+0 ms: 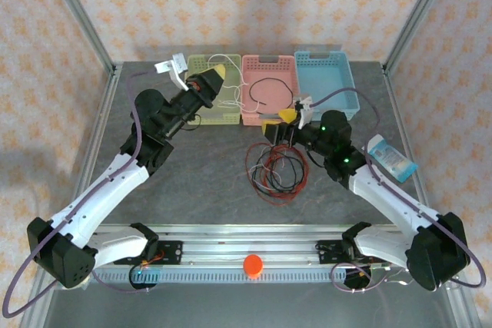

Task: Untangle the cables

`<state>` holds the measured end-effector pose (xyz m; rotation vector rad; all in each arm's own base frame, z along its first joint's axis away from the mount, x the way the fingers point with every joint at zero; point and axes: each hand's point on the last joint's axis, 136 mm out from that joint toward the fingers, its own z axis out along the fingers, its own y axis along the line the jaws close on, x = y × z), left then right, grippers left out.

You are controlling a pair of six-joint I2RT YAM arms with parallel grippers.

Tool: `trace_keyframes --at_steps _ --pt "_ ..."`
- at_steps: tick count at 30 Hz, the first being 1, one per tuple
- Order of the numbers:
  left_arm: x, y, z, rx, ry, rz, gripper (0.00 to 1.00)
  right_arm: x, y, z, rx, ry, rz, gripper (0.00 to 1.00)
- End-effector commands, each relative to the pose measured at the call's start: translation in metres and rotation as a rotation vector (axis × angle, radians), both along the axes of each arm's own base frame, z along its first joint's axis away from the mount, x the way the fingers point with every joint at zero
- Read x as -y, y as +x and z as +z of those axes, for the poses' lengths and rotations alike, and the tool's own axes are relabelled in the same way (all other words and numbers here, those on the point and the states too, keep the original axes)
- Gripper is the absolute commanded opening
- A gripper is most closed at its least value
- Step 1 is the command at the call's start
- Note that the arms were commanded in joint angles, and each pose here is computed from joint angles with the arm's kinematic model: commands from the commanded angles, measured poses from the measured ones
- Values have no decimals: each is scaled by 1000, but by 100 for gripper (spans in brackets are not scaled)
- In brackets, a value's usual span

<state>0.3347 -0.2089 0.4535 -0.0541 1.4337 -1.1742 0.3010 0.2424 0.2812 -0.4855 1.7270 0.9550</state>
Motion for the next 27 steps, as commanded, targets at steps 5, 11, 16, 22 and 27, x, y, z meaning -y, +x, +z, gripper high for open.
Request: trace_keyframes --at_steps 5,11,16,22,27 --pt "-7 -25 51 127 -75 -56 0 -3 17 26 37 165 -53 72" --pt "-3 -30 52 137 -71 -88 0 -27 1 40 28 205 127 69" --pt "0 -35 58 151 -83 -122 0 -40 -9 35 47 118 245 69" --pt "3 -42 68 165 -90 -158 0 -39 -13 33 183 48 257 74" --pt "1 -42 71 166 -91 -150 0 -26 -11 63 342 107 167 76"
